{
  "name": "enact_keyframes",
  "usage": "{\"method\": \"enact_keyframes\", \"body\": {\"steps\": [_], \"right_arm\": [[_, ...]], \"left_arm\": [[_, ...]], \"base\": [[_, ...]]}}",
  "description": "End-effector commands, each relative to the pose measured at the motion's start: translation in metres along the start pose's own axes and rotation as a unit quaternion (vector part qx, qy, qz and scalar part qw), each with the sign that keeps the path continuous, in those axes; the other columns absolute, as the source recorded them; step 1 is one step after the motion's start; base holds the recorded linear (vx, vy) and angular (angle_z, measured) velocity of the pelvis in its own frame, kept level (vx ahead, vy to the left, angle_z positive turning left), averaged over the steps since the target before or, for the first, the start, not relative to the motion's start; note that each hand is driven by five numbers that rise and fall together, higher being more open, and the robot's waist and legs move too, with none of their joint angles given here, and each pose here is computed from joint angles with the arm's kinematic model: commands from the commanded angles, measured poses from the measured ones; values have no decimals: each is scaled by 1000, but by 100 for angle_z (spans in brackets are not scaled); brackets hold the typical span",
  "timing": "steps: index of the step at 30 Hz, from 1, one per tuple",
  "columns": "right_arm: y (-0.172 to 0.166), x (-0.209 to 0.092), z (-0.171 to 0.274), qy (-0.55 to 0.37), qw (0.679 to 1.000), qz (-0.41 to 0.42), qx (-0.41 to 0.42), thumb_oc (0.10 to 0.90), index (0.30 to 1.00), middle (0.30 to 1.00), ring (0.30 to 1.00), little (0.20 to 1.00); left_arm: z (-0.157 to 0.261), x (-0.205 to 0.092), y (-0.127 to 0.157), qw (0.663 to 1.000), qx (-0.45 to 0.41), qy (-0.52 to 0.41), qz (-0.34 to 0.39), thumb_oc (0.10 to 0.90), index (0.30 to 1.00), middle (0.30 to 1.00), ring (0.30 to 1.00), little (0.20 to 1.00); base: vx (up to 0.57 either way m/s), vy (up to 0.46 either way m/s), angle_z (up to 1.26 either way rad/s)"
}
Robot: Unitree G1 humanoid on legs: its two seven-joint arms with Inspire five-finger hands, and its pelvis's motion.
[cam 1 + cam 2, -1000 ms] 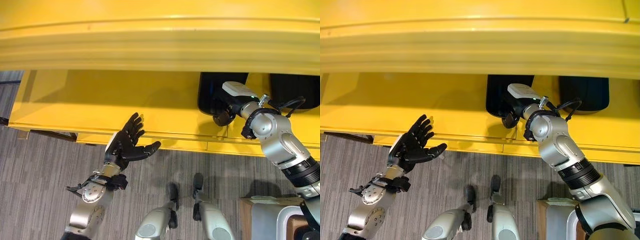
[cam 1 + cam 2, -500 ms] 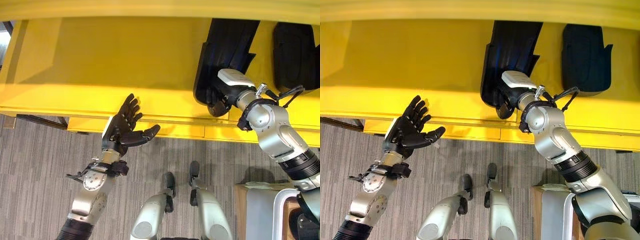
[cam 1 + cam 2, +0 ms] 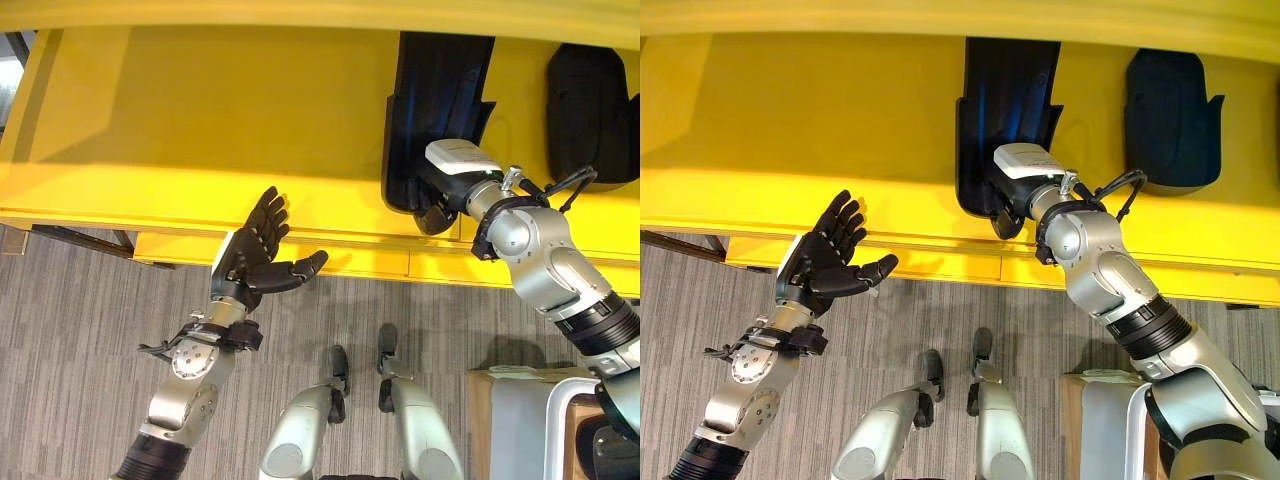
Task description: Move parts from the plastic box to the shelf.
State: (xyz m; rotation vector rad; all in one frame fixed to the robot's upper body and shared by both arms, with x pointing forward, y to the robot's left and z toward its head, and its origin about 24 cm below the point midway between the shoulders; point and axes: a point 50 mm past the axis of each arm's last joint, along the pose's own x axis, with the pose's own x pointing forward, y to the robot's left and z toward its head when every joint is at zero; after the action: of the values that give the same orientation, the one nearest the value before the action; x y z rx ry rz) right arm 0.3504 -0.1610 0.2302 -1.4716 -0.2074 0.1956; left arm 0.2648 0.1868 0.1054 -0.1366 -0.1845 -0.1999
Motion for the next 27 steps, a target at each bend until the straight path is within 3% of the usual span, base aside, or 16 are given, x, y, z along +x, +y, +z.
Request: {"method": "enact_keyframes", "body": {"steps": [1, 10, 27], "right_arm": [[-97, -9, 22, -34, 973, -202, -103, 400, 300, 300, 300, 300], [-125, -7, 10, -12, 964, -250, -87, 400, 300, 300, 300, 300], [-113, 4, 32, -58, 970, -232, -41, 400, 300, 300, 300, 300]], "left_arm": [[1, 2, -27, 997, -13, 9, -81, 900, 1000, 1000, 1000, 1000], [-3, -4, -26, 995, -17, 27, -94, 900, 1000, 1000, 1000, 1000], [-4, 0, -31, 995, -28, 24, -93, 900, 1000, 1000, 1000, 1000]], "base": [[39, -21, 2], [43, -6, 1], [0, 0, 0]]}}
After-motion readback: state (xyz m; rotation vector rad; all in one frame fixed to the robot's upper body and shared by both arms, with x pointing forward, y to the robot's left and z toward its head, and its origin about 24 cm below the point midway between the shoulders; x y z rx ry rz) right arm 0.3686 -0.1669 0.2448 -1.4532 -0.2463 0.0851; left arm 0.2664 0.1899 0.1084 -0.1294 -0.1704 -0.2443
